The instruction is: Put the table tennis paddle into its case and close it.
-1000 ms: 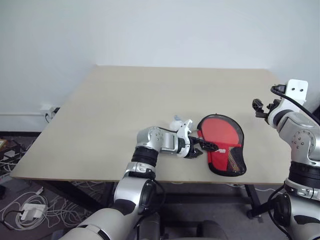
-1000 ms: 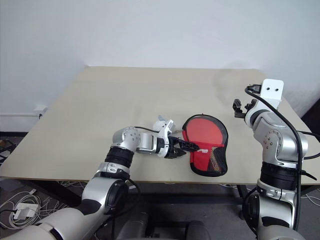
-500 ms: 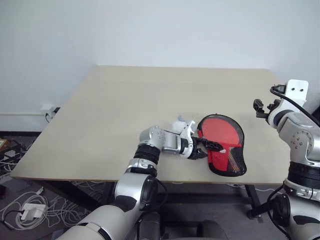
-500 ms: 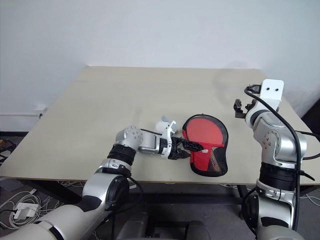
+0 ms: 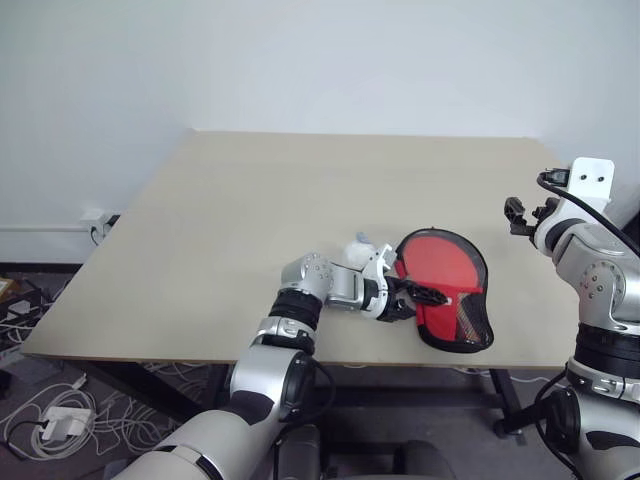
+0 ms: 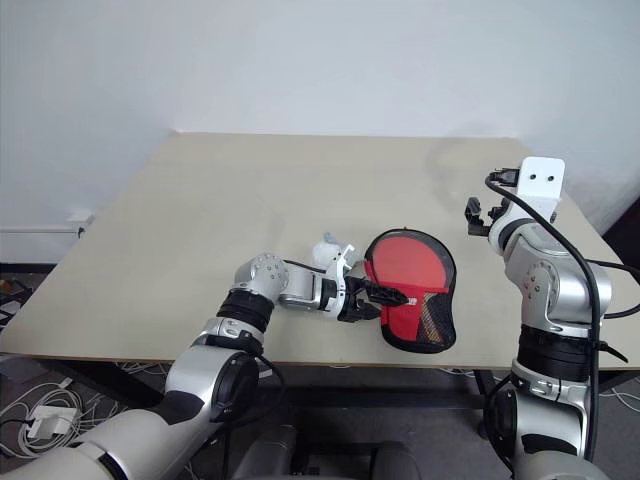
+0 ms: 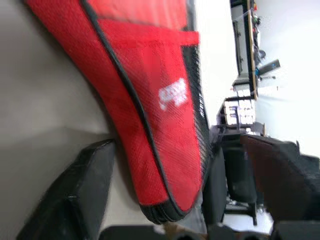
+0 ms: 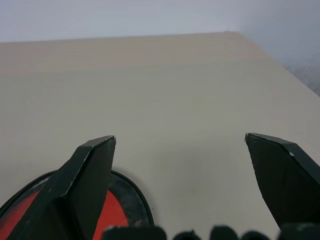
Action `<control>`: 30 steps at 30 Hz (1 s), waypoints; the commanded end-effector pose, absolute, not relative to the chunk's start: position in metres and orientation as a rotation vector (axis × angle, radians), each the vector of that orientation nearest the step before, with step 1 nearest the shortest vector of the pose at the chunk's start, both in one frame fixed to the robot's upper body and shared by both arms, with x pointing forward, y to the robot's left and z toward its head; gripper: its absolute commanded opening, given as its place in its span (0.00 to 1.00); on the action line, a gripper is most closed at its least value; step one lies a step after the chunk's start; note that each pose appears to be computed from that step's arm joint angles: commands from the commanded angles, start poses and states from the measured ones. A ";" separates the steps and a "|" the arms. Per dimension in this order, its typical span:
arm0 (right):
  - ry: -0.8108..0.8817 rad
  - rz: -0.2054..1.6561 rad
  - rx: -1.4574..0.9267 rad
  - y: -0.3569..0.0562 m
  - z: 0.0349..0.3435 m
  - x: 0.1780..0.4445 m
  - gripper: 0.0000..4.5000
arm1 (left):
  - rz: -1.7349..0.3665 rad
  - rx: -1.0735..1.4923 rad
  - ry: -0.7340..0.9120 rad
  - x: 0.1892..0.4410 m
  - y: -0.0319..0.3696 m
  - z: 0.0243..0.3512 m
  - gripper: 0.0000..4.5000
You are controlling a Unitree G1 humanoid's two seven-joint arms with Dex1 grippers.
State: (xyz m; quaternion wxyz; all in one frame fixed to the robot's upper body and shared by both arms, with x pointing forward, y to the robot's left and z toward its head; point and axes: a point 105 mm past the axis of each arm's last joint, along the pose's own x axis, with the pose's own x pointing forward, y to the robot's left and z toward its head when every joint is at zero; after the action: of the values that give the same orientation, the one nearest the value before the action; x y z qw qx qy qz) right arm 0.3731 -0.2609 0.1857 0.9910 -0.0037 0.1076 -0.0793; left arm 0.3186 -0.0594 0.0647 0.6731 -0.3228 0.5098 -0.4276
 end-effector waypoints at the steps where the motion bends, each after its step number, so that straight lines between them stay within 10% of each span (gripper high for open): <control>1: 0.139 -0.185 -0.025 -0.265 0.208 0.370 1.00 | -1.123 -0.799 1.153 0.294 -0.111 0.088 0.64; 7: 0.144 -0.194 -0.018 -0.266 0.207 0.370 1.00 | -1.138 -0.840 1.168 0.291 -0.114 0.087 0.17; 15: 0.141 -0.198 -0.018 -0.264 0.208 0.369 1.00 | -1.170 -0.865 1.168 0.289 -0.116 0.092 0.01; 30: 0.135 -0.187 -0.034 -0.255 0.207 0.371 1.00 | -1.109 -0.793 1.241 0.293 -0.073 0.096 0.01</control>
State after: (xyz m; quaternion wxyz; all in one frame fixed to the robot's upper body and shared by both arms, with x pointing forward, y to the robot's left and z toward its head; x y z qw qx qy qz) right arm 0.3717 -0.2565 0.1868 0.9905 -0.0091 0.1041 -0.0892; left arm 0.3050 -0.0551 0.0746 0.6300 -0.3408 0.5464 -0.4341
